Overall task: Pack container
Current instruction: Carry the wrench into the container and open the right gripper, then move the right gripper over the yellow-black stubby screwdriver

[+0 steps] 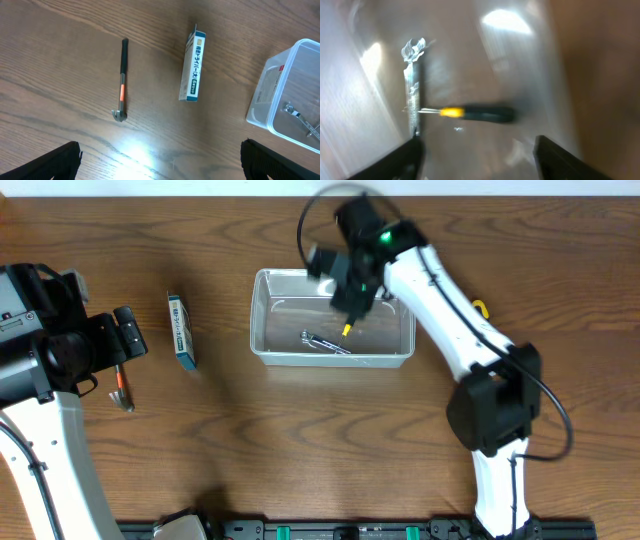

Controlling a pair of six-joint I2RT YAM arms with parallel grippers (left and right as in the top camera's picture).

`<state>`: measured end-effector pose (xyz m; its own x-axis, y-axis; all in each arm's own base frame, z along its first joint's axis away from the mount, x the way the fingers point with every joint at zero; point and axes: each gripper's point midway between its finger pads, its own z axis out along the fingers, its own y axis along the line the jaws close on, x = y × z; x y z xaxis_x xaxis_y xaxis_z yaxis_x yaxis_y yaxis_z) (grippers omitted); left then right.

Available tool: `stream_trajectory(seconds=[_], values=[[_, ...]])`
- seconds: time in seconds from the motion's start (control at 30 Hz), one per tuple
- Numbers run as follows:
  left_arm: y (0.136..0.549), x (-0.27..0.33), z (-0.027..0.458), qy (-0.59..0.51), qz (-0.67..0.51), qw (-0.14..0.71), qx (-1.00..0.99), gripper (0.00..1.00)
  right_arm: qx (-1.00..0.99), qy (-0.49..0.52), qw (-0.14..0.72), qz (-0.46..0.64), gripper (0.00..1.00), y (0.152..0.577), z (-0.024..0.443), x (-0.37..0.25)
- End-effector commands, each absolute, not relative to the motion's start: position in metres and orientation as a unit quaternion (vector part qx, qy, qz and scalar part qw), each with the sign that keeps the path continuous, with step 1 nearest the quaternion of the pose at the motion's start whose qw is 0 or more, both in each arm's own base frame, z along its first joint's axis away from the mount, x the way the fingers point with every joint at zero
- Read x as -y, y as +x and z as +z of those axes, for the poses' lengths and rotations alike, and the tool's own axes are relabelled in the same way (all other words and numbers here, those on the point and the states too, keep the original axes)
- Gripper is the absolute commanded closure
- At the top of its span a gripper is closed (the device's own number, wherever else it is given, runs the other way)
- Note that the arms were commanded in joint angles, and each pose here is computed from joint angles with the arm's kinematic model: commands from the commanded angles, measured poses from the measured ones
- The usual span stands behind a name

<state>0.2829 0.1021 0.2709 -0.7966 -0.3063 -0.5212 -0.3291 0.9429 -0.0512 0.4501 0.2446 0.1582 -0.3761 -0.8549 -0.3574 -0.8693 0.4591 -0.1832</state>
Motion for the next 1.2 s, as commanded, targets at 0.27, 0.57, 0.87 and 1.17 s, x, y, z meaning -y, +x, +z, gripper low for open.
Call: stream_trajectory(seconds=[0.27, 0.57, 0.87, 1.17], values=[[0.283, -0.103, 0.280, -0.164, 0.024, 0.283, -0.945, 0.02, -0.972, -0.066, 0.215, -0.071, 0.01, 0.438, 0.273, -0.013], [0.283, -0.103, 0.280, -0.164, 0.024, 0.283, -0.945, 0.02, -0.991, -0.053, 0.099, -0.066, 0.01, 0.417, 0.180, 0.066], [0.283, -0.103, 0.279, -0.164, 0.024, 0.282, -0.945, 0.02, -0.984, -0.146, 0.090, -0.050, 0.01, 0.421, 0.085, 0.054], [0.282, -0.103, 0.279, -0.165, 0.023, 0.280, -0.945, 0.02, -0.975, -0.185, 0.123, -0.031, 0.01, 0.428, 0.050, 0.040]])
